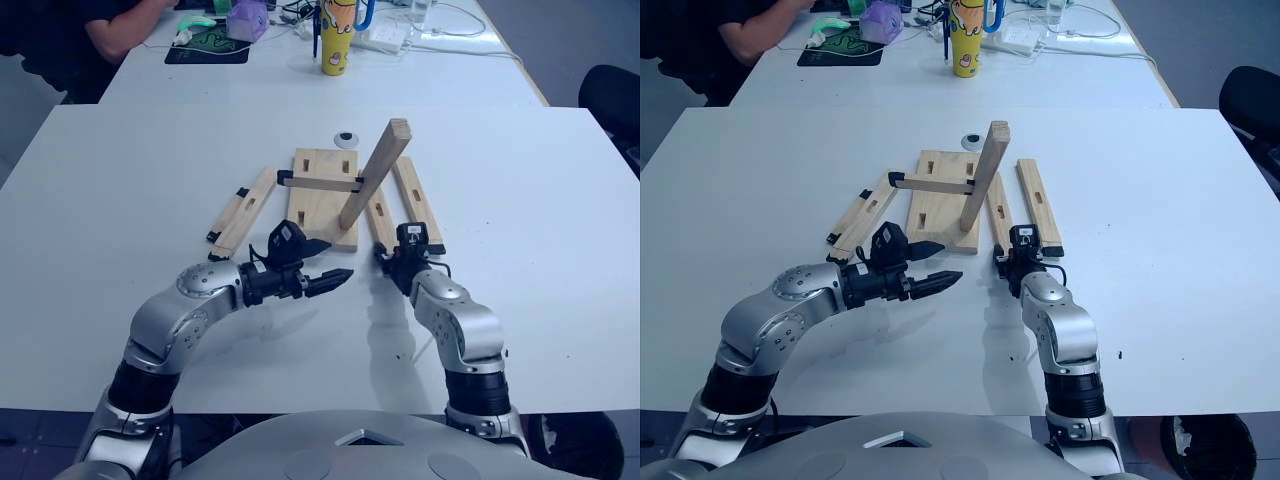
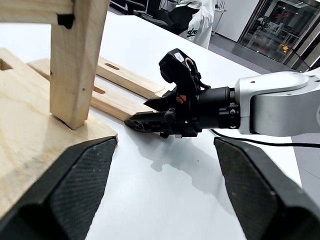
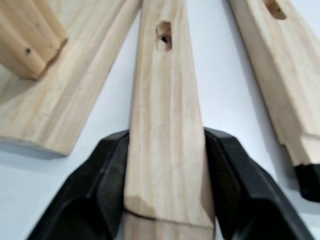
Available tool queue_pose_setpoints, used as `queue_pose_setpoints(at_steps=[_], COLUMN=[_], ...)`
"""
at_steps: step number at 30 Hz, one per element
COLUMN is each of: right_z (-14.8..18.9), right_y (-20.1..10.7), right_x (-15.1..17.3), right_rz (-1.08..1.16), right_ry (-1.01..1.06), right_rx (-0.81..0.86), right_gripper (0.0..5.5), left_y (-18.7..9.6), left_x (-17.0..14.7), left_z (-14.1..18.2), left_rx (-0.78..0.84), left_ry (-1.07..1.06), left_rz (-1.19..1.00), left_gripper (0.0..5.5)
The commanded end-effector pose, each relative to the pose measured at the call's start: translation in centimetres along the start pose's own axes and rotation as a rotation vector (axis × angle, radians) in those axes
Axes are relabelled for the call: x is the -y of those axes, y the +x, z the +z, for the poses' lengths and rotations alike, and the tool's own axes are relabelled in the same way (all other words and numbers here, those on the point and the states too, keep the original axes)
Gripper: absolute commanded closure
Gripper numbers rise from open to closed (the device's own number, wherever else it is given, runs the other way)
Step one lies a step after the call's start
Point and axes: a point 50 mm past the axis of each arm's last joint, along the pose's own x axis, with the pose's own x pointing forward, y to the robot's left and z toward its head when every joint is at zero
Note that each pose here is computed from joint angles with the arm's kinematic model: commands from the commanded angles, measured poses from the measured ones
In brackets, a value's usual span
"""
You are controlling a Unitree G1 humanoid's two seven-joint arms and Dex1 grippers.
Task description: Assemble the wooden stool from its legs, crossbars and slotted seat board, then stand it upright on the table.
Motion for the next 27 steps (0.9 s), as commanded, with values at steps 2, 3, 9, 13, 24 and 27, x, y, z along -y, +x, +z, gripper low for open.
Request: queue_pose_setpoints(at_steps=[2,3,9,13,24,27], right_z=[-2.2,-1.5,6.4,12.5,16.7,15.4], right_y=[0.6,0.6,-1.5,-4.4,-12.4,-13.4], right_x=[1.5,1.7,4.2,7.2,6.2,5.2], right_rz=[-0.043,-0.052,-0.096,0.035,1.271,1.424], right_ry=[-0.012,0.002,-0.015,0.136,0.270,0.230], right_rx=[-0.139,-0.097,0.323,0.612,0.570,0.438], right_gripper=[3.43,3.43,3.43,3.43,3.43,3.43], left_y=[-0.1,-0.1,-0.8,-1.3,-4.2,-4.8], left_x=[-1.0,-1.2,-1.5,-0.7,-1.3,-0.4], left_z=[0.2,0.4,0.8,1.7,5.2,7.1], left_rx=[0.038,0.052,0.107,0.205,0.422,0.517], left_ry=[0.042,0.040,0.008,-0.077,-0.271,-0.337], left_rz=[0.101,0.108,0.114,0.042,-0.161,-0.301], left_gripper=[1.89,1.89,1.47,0.85,0.27,0.27])
